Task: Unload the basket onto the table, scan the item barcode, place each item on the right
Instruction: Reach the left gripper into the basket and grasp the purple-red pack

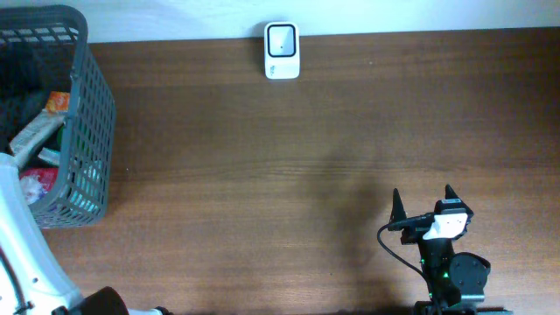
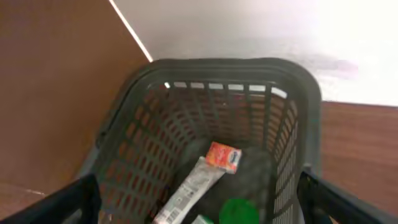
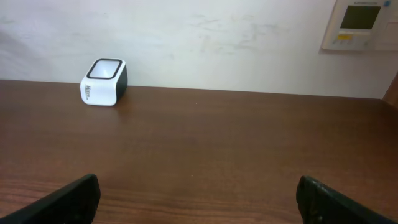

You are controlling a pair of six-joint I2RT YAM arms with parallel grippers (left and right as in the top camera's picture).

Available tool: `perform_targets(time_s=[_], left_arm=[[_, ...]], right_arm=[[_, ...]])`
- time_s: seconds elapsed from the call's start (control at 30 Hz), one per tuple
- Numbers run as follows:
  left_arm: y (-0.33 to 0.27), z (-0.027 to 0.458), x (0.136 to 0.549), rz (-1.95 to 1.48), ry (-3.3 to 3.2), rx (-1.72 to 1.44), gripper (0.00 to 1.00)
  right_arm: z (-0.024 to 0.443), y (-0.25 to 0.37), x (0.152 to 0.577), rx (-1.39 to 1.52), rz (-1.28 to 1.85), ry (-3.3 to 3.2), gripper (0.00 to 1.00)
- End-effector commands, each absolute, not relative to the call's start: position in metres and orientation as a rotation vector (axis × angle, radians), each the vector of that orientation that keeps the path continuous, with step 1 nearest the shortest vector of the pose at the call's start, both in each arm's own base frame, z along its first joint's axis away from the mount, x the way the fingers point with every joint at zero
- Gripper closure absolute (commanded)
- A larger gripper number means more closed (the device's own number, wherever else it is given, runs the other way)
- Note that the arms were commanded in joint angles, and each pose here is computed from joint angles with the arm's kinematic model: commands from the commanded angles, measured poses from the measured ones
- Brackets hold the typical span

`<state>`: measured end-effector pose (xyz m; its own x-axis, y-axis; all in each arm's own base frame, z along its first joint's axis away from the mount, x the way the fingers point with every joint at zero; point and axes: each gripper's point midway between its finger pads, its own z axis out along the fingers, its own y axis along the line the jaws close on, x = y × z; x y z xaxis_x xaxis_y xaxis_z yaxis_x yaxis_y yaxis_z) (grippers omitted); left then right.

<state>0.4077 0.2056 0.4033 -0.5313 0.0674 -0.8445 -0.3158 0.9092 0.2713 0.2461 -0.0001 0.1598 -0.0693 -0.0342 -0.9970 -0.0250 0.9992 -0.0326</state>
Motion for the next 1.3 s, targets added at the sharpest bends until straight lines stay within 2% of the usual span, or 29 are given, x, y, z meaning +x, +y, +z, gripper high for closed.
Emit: perform_targets(time_s=[0.0, 0.1, 0.27, 0.4, 0.53, 0.6, 0.67, 0.77, 0.8, 0.83, 0.9, 0.97, 1.17, 1.27], left_arm=[[0.228, 0.404, 0.4, 0.536, 2.09, -0.215, 0.01], [0.261, 0.365, 0.385, 0.536, 2.215, -0.312, 0.01], [0.267, 0.336, 0.378, 0.523, 2.314, -0.35, 0.01], [0.264, 0.283, 0.371, 0.456, 2.478, -0.371, 0.01], [0.266, 0.268, 0.367, 0.452, 2.51, -0.386, 0.01], [0.269, 0.23, 0.356, 0.442, 2.592, -0.416, 0.01], [0.264, 0.2, 0.346, 0.445, 2.689, -0.31, 0.01], [0.27, 0.153, 0.318, 0.563, 2.833, -0.263, 0.09], [0.273, 0.148, 0.316, 0.587, 2.841, -0.269, 0.14], [0.272, 0.142, 0.314, 0.59, 2.847, -0.27, 0.14], [0.274, 0.141, 0.316, 0.595, 2.84, -0.27, 0.09], [0.273, 0.14, 0.315, 0.599, 2.851, -0.229, 0.16], [0.27, 0.118, 0.31, 0.588, 2.875, -0.207, 0.13], [0.271, 0.11, 0.311, 0.602, 2.874, -0.161, 0.16]], right_arm=[[0.157, -0.002, 0.246, -0.041, -0.016, 1.644, 0.01], [0.157, -0.002, 0.246, -0.041, -0.016, 1.644, 0.01], [0.157, -0.002, 0.246, -0.041, -0.016, 1.645, 0.01], [0.157, -0.002, 0.246, -0.041, -0.016, 1.644, 0.01], [0.157, -0.002, 0.246, -0.041, -0.016, 1.644, 0.01], [0.157, -0.002, 0.246, -0.041, -0.016, 1.645, 0.01], [0.157, -0.002, 0.246, -0.041, -0.016, 1.644, 0.01], [0.157, -0.002, 0.246, -0.041, -0.016, 1.644, 0.01], [0.157, -0.002, 0.246, -0.041, -0.016, 1.645, 0.01], [0.157, -0.002, 0.246, -0.041, -0.016, 1.645, 0.01], [0.157, -0.002, 0.246, -0.041, -0.016, 1.644, 0.01], [0.157, -0.002, 0.246, -0.041, -0.016, 1.644, 0.01], [0.157, -0.002, 0.246, -0.041, -0.016, 1.645, 0.01], [0.157, -0.002, 0.246, -0.041, -0.016, 1.644, 0.01]])
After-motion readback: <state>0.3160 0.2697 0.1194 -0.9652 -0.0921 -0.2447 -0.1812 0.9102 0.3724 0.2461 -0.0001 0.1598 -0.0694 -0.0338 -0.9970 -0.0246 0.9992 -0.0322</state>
